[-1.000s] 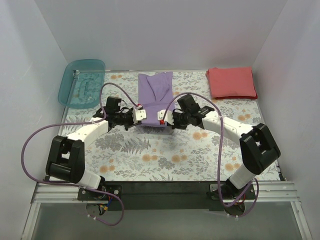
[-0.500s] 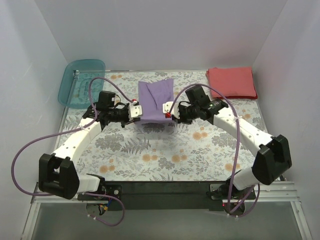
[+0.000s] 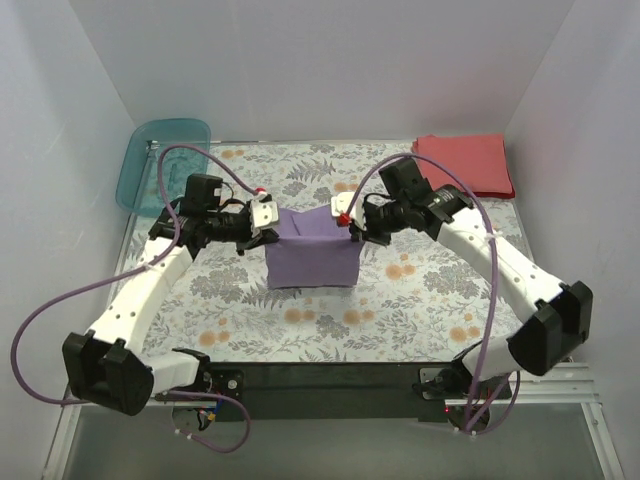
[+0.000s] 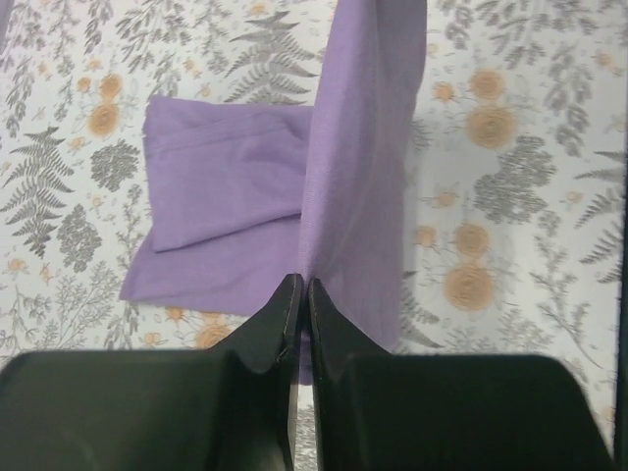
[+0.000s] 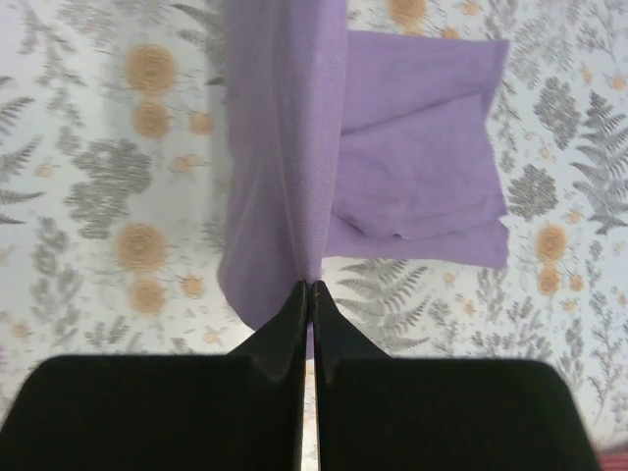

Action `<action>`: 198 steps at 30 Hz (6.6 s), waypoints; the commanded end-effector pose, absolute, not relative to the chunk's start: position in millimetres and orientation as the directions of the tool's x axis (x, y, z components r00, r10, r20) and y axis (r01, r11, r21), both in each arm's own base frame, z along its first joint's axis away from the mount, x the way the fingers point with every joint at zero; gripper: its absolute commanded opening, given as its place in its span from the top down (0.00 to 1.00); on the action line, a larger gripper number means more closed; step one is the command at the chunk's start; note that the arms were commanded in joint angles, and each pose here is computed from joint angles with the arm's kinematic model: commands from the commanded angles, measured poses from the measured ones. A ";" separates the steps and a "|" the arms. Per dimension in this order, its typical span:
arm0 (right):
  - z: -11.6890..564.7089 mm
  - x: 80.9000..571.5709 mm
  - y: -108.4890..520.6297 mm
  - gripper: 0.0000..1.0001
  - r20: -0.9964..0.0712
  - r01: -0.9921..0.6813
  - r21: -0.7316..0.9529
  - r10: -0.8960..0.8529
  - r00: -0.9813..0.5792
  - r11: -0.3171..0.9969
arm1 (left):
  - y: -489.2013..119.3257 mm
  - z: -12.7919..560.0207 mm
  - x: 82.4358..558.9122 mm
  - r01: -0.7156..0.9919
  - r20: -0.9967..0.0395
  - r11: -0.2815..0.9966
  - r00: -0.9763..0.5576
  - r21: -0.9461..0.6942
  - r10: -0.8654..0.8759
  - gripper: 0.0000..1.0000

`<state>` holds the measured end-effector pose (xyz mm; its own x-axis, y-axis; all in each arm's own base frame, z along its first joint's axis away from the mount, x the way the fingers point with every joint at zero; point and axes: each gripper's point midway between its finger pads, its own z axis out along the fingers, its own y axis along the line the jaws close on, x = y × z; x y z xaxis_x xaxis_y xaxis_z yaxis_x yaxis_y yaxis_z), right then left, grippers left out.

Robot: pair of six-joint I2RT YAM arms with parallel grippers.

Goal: Fold and stack the t-shirts
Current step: Fold the tshirt

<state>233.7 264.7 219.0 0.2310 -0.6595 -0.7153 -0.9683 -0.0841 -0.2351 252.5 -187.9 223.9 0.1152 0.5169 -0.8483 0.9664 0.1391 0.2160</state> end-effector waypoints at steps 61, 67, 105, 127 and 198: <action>150.0 412.8 279.9 0.65 -0.757 -0.845 0.497 -0.378 -0.534 0.199 | -255.2 114.0 381.2 0.995 -0.920 0.030 0.078 0.097 0.385 0.40; 144.7 418.2 300.1 0.71 -0.728 -0.790 0.589 -0.315 -0.610 0.171 | -271.2 95.0 381.7 0.992 -0.911 -0.028 0.121 0.119 0.394 0.44; 49.8 369.0 354.7 0.75 -0.552 -0.616 0.786 -0.395 -0.734 0.047 | -270.2 97.1 336.4 0.904 -0.822 -0.129 0.424 0.407 0.380 1.00; 43.3 368.8 357.0 0.81 -0.534 -0.626 0.771 -0.415 -0.737 0.120 | -258.5 143.9 375.2 0.826 -0.772 0.002 0.525 0.563 0.360 1.00; 160.9 489.1 282.2 0.02 -0.809 -0.850 0.319 -0.347 -0.475 0.419 | -230.4 123.8 441.9 0.745 -0.715 0.181 0.497 0.642 0.491 0.58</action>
<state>461.8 311.6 113.9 -0.5519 -0.3881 -0.7381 -0.8274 0.3651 0.4268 414.1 -239.8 101.5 0.5250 0.4643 -0.7133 0.7747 0.0865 0.6264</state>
